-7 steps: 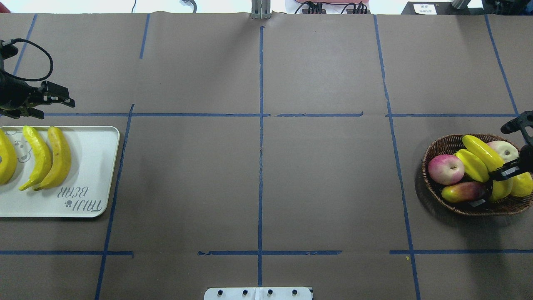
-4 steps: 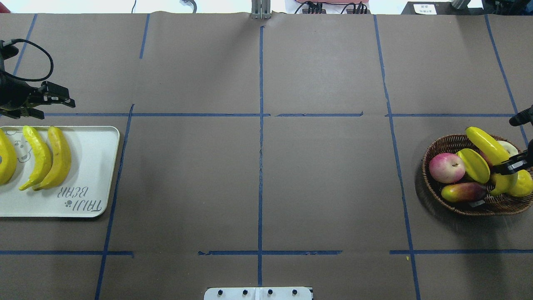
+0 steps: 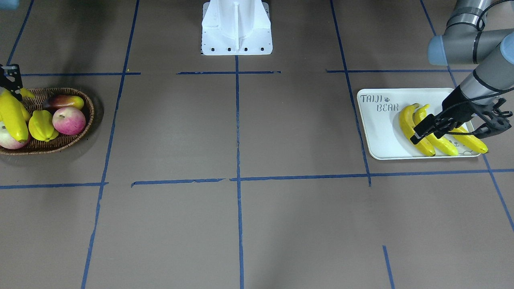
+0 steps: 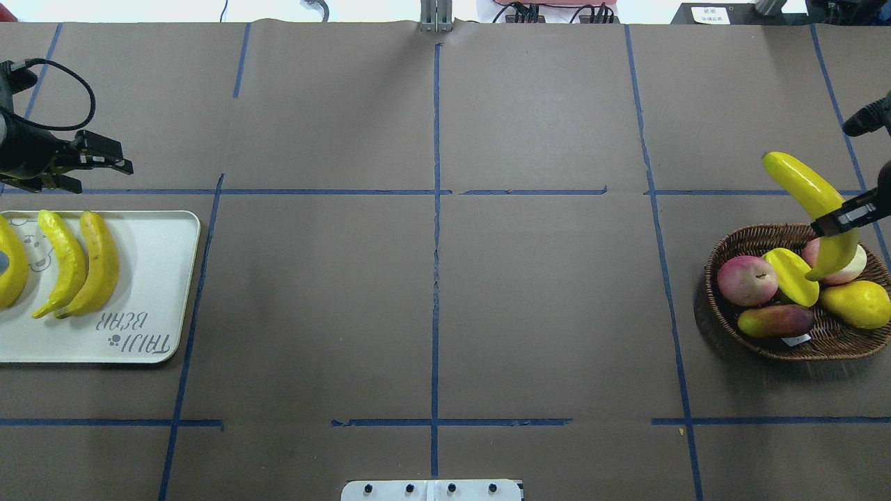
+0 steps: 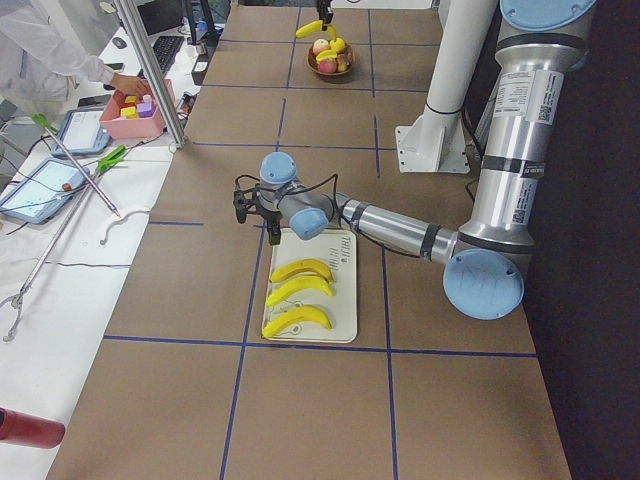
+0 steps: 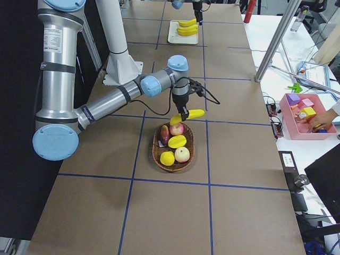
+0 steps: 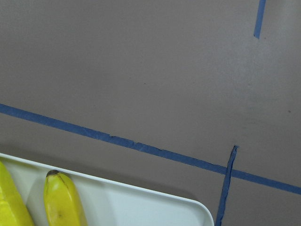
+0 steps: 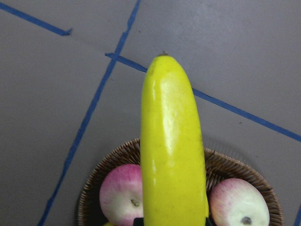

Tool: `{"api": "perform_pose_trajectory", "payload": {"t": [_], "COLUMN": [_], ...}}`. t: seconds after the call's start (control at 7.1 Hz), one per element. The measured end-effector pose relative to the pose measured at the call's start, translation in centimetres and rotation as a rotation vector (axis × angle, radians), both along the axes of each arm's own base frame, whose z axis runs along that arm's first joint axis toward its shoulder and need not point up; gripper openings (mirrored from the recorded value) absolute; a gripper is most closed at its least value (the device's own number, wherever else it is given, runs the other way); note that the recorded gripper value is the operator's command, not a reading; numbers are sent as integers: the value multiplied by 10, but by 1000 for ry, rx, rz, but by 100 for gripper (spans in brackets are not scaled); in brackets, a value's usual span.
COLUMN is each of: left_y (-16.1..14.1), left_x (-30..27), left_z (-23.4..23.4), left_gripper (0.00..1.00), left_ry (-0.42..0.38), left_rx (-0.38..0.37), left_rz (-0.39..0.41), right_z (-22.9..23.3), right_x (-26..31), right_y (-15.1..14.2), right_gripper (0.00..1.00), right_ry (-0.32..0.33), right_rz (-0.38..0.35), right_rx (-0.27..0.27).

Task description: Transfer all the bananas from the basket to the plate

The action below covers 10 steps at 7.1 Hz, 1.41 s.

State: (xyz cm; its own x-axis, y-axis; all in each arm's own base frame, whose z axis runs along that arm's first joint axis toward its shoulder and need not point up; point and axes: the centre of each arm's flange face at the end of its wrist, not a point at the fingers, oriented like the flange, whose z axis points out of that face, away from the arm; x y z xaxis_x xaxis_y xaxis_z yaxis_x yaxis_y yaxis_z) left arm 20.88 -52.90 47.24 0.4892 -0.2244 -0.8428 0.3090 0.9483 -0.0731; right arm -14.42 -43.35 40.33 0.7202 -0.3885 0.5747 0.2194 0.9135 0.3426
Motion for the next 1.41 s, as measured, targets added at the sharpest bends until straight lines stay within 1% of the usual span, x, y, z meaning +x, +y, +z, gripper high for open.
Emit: {"api": "perform_pose_trajectory", "payload": {"t": [0.14, 0.42, 0.56, 0.7, 0.99, 1.13, 1.27, 1.41], "left_y": [-7, -23, -30, -33, -31, -31, -29, -29], "left_x": [7, 23, 34, 52, 84, 93, 104, 113], "left_z": [-18, -66, -92, -122, -169, -189, -208, -228], "left_gripper": [100, 100, 100, 100, 100, 100, 100, 100], "left_ry": [21, 89, 125, 163, 218, 239, 263, 287], "left_rx": [10, 7, 3, 2, 23, 37, 40, 39], "left_rz": [-7, -45, -58, -55, -29, -19, -11, -9], "right_z": [-25, -76, -103, -124, -143, -153, -170, -192], "right_x": [-13, -47, -71, -96, -151, -185, -229, -272], "right_y": [-14, -35, -42, -42, -37, -35, -34, -35], "right_gripper": [1, 1, 1, 1, 1, 1, 1, 1], "right_ry": [-53, -151, -197, -260, -405, -464, -509, -540], "right_rz": [11, 62, 93, 136, 200, 231, 268, 307], "right_rx": [-16, -68, -92, -102, -104, -91, -83, -83]}}
